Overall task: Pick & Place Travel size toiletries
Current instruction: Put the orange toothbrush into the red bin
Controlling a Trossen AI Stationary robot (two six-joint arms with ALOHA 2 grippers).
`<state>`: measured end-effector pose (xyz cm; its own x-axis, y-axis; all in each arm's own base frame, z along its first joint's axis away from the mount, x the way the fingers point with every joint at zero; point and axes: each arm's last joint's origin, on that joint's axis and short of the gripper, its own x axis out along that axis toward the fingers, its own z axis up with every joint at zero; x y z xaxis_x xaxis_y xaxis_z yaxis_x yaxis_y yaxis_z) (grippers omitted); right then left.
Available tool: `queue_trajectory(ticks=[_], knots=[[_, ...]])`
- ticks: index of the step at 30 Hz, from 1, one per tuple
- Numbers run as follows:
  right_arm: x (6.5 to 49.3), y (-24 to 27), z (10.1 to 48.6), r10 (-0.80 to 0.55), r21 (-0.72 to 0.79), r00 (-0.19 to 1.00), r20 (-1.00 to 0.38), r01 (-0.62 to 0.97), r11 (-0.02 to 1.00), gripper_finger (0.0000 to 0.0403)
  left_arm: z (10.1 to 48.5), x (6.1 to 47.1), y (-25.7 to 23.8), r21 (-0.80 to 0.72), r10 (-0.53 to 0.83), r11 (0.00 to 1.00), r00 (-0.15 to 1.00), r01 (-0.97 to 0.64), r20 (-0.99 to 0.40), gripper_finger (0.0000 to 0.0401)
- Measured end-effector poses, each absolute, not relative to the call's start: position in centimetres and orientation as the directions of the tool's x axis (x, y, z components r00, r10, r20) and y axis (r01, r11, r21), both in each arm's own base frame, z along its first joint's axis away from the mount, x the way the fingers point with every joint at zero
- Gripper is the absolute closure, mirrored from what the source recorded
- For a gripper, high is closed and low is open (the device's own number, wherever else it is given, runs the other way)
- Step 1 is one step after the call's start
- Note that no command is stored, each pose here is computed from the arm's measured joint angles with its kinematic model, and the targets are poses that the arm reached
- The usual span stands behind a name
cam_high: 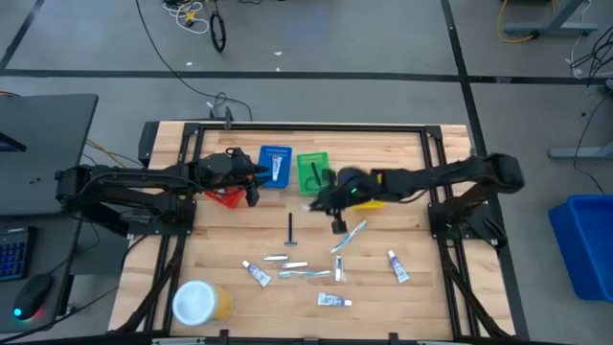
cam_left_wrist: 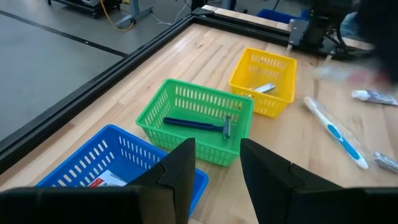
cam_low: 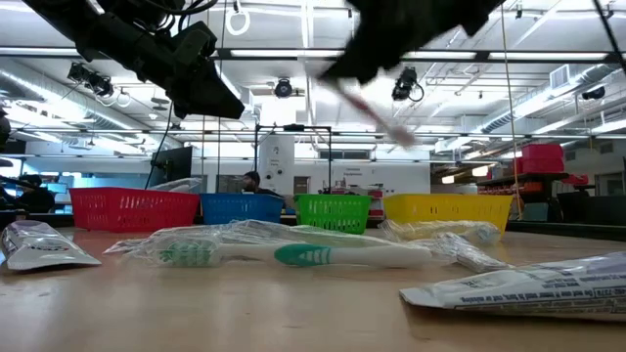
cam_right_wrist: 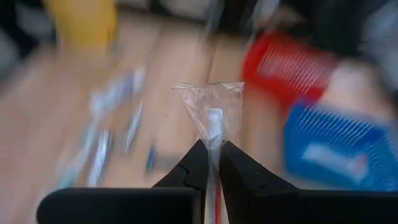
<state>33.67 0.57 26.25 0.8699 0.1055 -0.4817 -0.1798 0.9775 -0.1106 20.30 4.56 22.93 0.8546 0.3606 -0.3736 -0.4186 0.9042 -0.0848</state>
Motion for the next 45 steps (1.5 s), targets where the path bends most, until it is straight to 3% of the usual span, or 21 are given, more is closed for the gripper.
queue_trajectory(ticks=[5,8,12,17,26,32,38,45], knots=[[32.4,0.0,31.1,0.089,-0.102,0.971,-0.223,-0.114,0.988,0.0371,23.7,20.7,4.3,-0.121,0.269,0.941,0.915,-0.316,-0.302,0.0266],[32.3,-0.1,32.0,0.093,-0.122,0.984,-0.152,-0.112,0.986,0.0372,24.4,21.2,3.9,-0.121,0.177,0.971,0.961,-0.205,-0.213,0.0266],[33.3,-0.1,31.1,0.093,-0.126,0.984,-0.149,-0.112,0.986,0.0372,25.3,22.1,3.2,-0.087,0.076,0.993,0.994,-0.083,-0.084,0.0266],[35.1,-0.1,30.0,0.093,-0.086,0.993,-0.072,-0.099,0.991,0.0372,24.7,23.9,2.7,-0.060,0.030,0.998,0.999,-0.031,-0.019,0.0256],[35.6,-1.0,29.0,0.070,-0.065,0.992,-0.106,-0.077,0.995,0.0372,24.0,26.5,2.2,-0.030,-0.044,0.999,0.999,0.043,-0.032,0.0191],[35.6,-1.4,29.3,0.058,-0.049,0.995,-0.077,-0.062,0.997,0.0372,24.4,27.8,2.3,-0.017,-0.030,0.999,0.999,0.030,-0.032,0.0171],[35.6,-1.4,29.3,0.058,-0.051,0.996,-0.075,-0.062,0.997,0.0372,25.2,28.4,2.4,0.015,-0.014,1.000,1.000,0.014,-0.010,0.0178],[35.6,-1.4,29.3,0.057,-0.060,0.996,-0.072,-0.062,0.996,0.0372,25.6,28.5,2.5,0.016,0.016,1.000,1.000,-0.016,0.003,0.0228]])
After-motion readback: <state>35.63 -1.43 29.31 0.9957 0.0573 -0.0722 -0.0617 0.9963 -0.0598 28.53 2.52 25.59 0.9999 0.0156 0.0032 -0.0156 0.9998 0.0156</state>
